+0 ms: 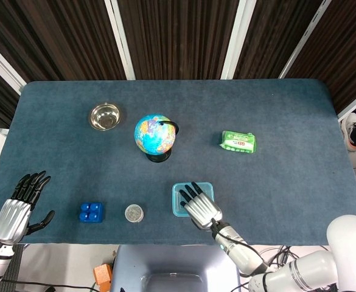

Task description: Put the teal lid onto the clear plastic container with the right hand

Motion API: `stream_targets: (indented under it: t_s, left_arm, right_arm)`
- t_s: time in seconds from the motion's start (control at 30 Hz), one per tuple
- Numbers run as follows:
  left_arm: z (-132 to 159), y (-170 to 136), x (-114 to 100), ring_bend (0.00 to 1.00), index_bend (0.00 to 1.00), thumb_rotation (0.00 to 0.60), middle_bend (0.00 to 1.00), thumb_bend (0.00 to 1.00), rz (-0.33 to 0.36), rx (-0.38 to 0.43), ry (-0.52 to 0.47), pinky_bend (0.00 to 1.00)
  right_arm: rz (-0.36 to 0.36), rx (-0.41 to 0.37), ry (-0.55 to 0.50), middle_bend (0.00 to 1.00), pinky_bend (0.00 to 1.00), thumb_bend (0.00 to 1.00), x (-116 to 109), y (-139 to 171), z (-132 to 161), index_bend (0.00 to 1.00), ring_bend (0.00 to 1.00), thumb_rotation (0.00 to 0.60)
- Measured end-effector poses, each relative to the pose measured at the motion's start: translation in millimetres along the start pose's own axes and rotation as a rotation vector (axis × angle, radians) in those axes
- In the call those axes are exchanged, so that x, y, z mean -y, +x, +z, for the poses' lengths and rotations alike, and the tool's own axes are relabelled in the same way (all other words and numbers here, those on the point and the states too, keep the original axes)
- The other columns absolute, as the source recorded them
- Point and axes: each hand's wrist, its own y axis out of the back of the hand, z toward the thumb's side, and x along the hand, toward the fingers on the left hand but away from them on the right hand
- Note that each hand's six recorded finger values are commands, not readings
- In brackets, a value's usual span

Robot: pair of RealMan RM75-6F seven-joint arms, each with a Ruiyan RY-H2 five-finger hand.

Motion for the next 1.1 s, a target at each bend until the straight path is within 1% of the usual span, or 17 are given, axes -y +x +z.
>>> stream_targets:
  t_s: [0.27,0.93,1.1]
  left_arm:
    - [-0.2,0.5,0.5,0.0,0.0,0.6,0.0,0.31,-0.003,-0.001,0.001,0.0]
    - [-0.8,0.2,-0.4,0.0,0.0,0.6,0.0,0.31,0.0,-0.002,0.001,0.0]
    - [-1.3,0.4,-0.7,0.0,0.0,0.6,0.0,0.31,0.001,-0.003,0.001,0.0]
  right_arm:
    - [-0.001,0.003,0.017,0.07,0.0,0.37,5.3,-1.4,-1.3,0.35,0.0,0.6]
    - [0.01,-0.008,0.007,0.07,0.0,0.38,13.8,-3.4,-0.9,0.35,0.0,0.6]
    - [0.004,-0.008,0.0,0.07,0.0,0.38,12.3,-3.9,-1.0,0.34,0.0,0.6]
